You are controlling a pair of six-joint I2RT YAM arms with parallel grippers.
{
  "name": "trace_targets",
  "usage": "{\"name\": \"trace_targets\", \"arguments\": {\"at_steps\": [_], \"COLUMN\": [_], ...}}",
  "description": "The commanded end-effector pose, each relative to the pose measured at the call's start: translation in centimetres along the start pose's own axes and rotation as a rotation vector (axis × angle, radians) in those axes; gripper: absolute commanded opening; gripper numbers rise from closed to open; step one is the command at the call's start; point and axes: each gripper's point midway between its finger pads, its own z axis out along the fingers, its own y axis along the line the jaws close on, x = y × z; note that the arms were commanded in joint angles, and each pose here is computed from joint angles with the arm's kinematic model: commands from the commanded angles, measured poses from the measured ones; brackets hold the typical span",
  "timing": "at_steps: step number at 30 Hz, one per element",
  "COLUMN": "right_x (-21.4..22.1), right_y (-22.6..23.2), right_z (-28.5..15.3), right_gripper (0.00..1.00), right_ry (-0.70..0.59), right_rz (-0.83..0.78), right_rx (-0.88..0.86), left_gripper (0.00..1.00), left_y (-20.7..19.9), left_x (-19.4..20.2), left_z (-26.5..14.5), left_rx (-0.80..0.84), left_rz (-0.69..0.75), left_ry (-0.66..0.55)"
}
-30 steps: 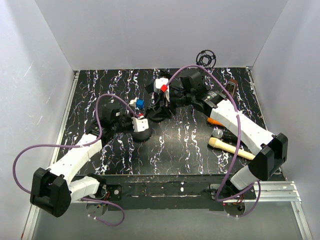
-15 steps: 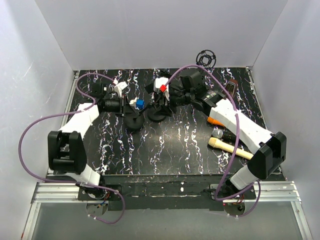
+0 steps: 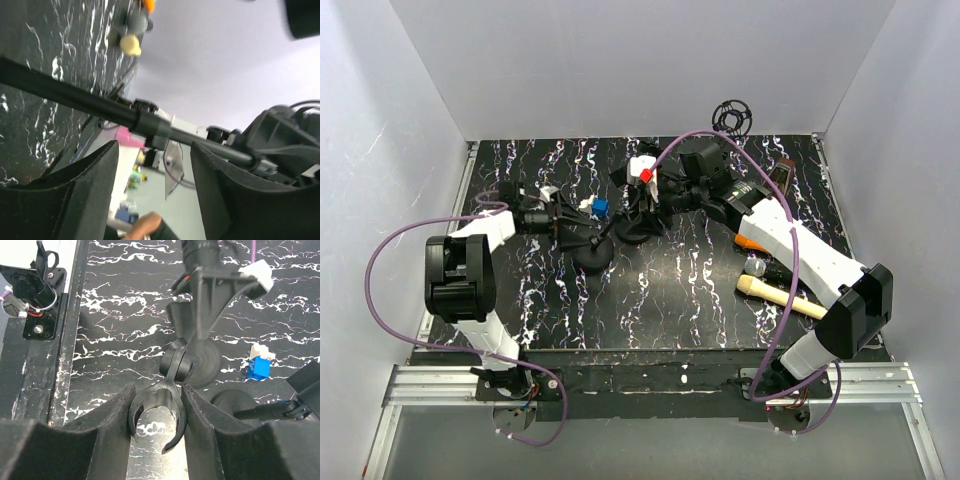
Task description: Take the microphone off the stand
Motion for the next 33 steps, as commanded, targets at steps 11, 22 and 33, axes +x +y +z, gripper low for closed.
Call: {"name": "trace_targets", "arguments": {"at_steps": [11, 22, 33], "right_x": [-4.0, -4.0, -3.9], "right_y": [1.2, 1.0, 0.9], "right_z": [-0.7, -0.6, -0.5], "right_gripper": [0.24, 0.24, 0.24], "right_ry": [-0.101, -0.100, -0.096], "right_rz": [-0.016, -0.008, -0.007], "right_rx": [-0.040, -0.038, -0.032], "left_gripper": [0.62, 0.56, 0.30], "left_y": [-3.3, -1.0, 0.0], "left_x": [2.0, 3.3, 0.8], "left_z": [-4.6, -1.2, -0.4], "left_rx": [-0.574, -0.661, -0.800], "left_rz": [1.770, 2.206, 2.216], "left_ry": [-0.080, 0.103, 0.076]}}
